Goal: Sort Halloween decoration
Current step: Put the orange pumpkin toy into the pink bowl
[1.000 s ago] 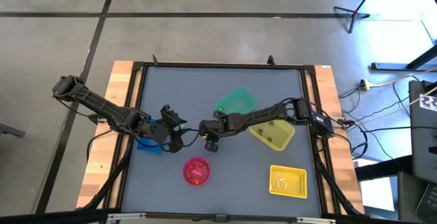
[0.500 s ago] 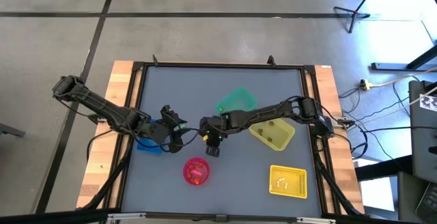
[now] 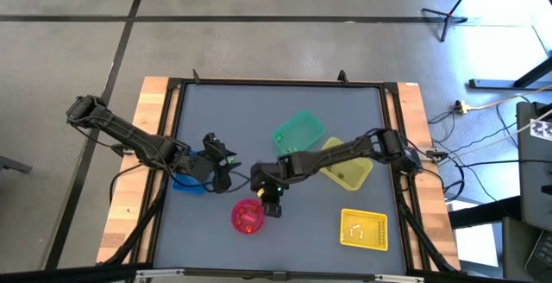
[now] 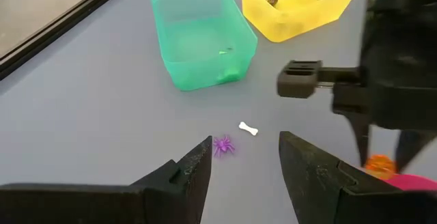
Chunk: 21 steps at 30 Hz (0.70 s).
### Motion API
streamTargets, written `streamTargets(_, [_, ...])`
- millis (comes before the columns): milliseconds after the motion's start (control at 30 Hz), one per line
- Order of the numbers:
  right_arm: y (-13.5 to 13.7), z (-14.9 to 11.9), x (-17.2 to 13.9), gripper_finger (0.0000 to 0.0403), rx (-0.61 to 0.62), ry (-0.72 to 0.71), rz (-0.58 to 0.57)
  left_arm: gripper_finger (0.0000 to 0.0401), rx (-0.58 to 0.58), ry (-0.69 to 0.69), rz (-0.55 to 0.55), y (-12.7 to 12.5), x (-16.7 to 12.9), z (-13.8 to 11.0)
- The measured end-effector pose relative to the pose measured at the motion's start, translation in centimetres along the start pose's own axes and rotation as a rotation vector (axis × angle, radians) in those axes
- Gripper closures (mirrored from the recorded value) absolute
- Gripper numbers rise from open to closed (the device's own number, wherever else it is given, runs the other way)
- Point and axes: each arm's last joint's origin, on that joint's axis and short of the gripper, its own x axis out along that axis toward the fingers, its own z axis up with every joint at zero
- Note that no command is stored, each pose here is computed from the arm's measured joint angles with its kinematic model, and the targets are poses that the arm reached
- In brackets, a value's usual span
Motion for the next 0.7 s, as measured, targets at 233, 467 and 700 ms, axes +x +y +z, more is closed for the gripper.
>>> streamTargets(233, [2.5,1.9,-1.7,0.0301,-0.043,-0.058,0.009,0.0247,0.000,0.000,0.000,0.0,0.0,0.0])
streamTargets(467, [4.5,2.7,-1.8,0.0301,-0.127,-0.148,0.036,0.0247,0.000,0.000,0.000,0.0,0.0,0.0])
streamTargets(700, [5.1,2.4,-0.9,0.0301,-0.169,-0.162,0.014,0.0247,0.000,0.001,0.000,0.0,0.0,0.0])
